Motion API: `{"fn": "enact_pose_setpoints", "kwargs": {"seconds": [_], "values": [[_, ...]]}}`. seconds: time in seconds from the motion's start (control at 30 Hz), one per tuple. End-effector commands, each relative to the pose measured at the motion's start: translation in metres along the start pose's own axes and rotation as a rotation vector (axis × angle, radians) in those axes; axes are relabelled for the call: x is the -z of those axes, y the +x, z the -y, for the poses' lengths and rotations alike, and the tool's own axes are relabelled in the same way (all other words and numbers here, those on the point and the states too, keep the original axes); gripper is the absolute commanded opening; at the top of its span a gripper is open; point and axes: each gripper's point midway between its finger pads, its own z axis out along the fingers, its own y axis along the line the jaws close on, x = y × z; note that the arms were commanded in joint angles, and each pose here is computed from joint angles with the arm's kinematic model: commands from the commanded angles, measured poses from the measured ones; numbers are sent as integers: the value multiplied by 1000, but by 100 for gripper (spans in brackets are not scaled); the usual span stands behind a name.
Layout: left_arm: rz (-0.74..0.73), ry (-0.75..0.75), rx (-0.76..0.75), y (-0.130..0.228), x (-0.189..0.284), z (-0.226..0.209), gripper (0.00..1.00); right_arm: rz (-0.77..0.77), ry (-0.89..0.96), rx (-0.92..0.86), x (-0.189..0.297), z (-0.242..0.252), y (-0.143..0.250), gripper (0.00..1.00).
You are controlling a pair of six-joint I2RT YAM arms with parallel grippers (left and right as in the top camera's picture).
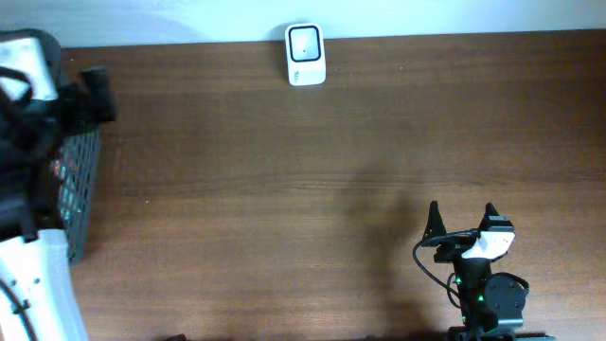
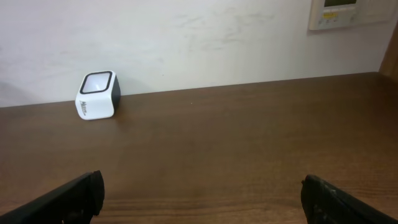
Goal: Scan the item barcode
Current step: 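Move the left gripper over the grey basket and lower inside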
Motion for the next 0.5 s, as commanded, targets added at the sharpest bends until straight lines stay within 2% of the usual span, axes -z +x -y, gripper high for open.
{"fn": "enact_pose_setpoints", "kwargs": {"seconds": [0.0, 0.1, 0.23, 0.4, 0.47], "values": [[34, -219, 133, -7, 18, -77, 99, -4, -7, -5, 0, -1, 3, 98], [16, -324, 215, 4, 20, -121, 99, -4, -7, -5, 0, -1, 3, 98], [-93, -399, 347, 43, -9, -174, 99, -4, -7, -5, 0, -1, 3, 98], [-219, -379, 383, 82, -52, -188, 99, -5, -7, -5, 0, -1, 3, 98], [-246, -359, 355, 89, -59, -188, 99, -4, -7, -5, 0, -1, 3, 98]]}}
